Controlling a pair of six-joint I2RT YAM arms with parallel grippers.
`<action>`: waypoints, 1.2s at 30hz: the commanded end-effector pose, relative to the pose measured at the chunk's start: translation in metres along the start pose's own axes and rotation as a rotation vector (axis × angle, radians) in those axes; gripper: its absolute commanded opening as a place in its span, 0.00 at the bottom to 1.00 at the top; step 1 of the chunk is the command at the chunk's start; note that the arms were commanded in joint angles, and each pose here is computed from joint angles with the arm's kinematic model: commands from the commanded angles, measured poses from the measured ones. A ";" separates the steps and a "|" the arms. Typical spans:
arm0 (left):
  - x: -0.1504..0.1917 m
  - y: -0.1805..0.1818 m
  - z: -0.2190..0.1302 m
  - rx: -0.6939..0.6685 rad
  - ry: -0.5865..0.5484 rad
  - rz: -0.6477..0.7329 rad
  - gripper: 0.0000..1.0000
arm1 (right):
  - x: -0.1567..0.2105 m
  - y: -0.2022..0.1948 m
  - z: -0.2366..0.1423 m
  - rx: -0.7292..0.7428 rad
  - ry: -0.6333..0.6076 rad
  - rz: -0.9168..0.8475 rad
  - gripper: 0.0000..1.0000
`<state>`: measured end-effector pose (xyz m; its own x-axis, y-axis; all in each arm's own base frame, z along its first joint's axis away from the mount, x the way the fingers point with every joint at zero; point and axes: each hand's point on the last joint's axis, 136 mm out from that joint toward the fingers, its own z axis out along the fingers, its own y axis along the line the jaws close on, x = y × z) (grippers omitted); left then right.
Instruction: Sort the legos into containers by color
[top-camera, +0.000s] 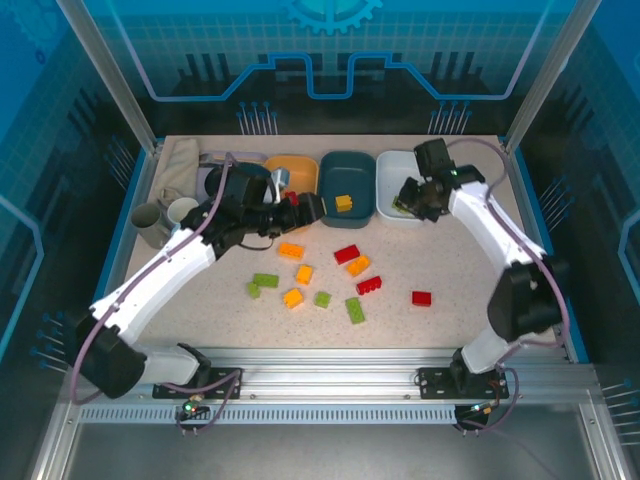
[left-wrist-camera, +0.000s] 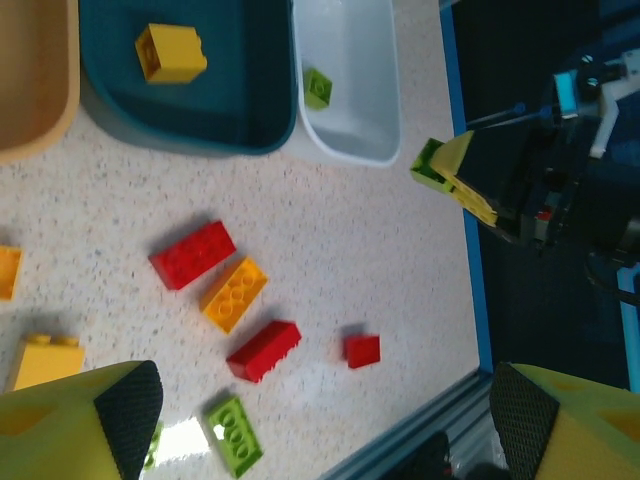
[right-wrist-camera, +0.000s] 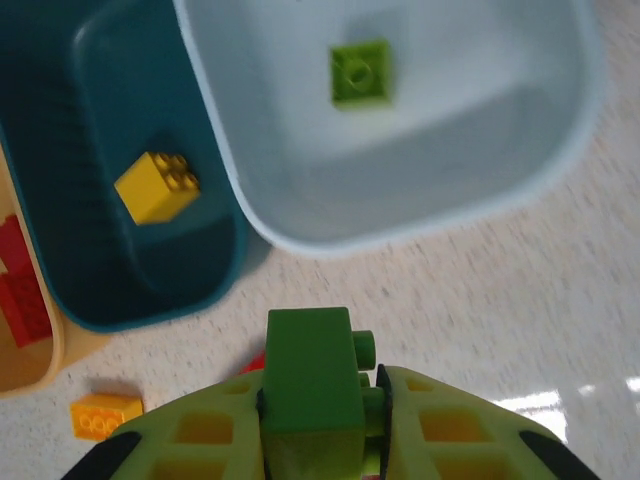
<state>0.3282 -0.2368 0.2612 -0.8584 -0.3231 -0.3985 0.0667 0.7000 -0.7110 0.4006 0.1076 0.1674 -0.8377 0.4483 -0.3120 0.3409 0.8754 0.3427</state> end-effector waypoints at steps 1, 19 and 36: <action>-0.026 -0.004 0.007 -0.023 -0.025 0.016 0.89 | -0.009 0.009 0.032 -0.047 0.113 -0.163 0.24; -0.027 0.065 0.049 -0.315 0.052 -0.112 0.86 | -0.022 -0.019 0.114 0.055 0.304 -0.050 0.50; 0.037 0.167 0.070 -0.584 0.009 -0.725 0.74 | 0.032 0.107 -0.031 -0.307 -0.161 -0.584 0.75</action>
<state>0.3334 -0.1818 0.0979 -0.7145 -0.6996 0.0097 -0.6494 0.6580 -0.3813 0.4105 0.1787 0.2044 -0.8558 0.0642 -0.5133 -0.1207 0.9401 0.3188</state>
